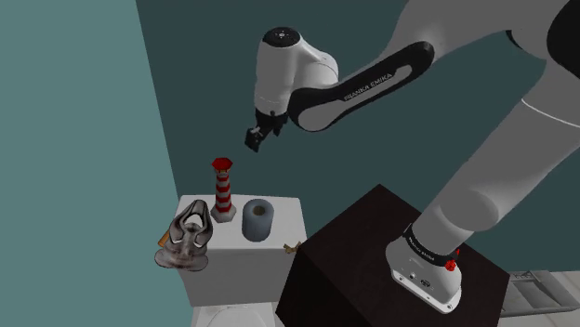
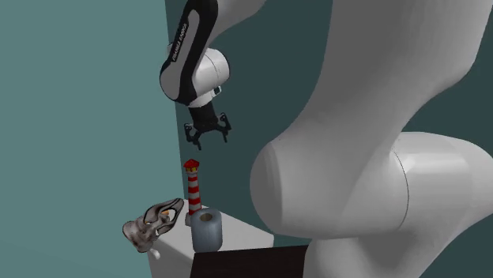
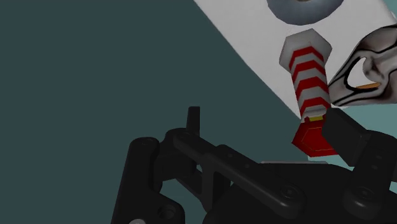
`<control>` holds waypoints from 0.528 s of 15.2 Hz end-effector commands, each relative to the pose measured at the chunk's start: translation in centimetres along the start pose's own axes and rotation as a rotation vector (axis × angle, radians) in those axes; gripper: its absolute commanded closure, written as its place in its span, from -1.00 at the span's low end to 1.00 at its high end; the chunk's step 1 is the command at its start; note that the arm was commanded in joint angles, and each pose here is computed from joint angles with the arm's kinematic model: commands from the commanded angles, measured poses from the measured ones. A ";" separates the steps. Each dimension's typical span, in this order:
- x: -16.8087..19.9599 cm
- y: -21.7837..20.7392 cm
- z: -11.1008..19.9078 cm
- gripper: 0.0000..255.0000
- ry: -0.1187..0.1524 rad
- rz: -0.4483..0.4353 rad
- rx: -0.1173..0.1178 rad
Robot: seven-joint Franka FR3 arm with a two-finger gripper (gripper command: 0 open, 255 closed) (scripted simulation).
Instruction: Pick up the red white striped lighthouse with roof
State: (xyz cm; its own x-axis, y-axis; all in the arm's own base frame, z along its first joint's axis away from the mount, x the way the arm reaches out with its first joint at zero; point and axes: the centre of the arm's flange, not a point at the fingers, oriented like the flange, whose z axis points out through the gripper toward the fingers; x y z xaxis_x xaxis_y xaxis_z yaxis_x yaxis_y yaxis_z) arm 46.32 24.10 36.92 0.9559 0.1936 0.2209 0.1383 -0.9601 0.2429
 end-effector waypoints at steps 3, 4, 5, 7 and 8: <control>1.8 -4.1 3.2 -1.00 0.035 -0.026 -0.030; 2.3 -5.1 4.0 -1.00 0.043 -0.032 -0.037; 2.8 -6.1 4.8 -1.00 0.051 -0.039 -0.044; 3.8 -8.0 6.3 -1.00 0.067 -0.052 -0.059; 4.3 -9.0 7.1 -1.00 0.075 -0.058 -0.067</control>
State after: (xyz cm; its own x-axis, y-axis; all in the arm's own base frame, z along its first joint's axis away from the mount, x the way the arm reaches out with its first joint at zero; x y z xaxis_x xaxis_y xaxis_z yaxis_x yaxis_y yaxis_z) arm 50.44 30.85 30.02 0.9288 0.2571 0.2668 0.1703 -0.9357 0.3090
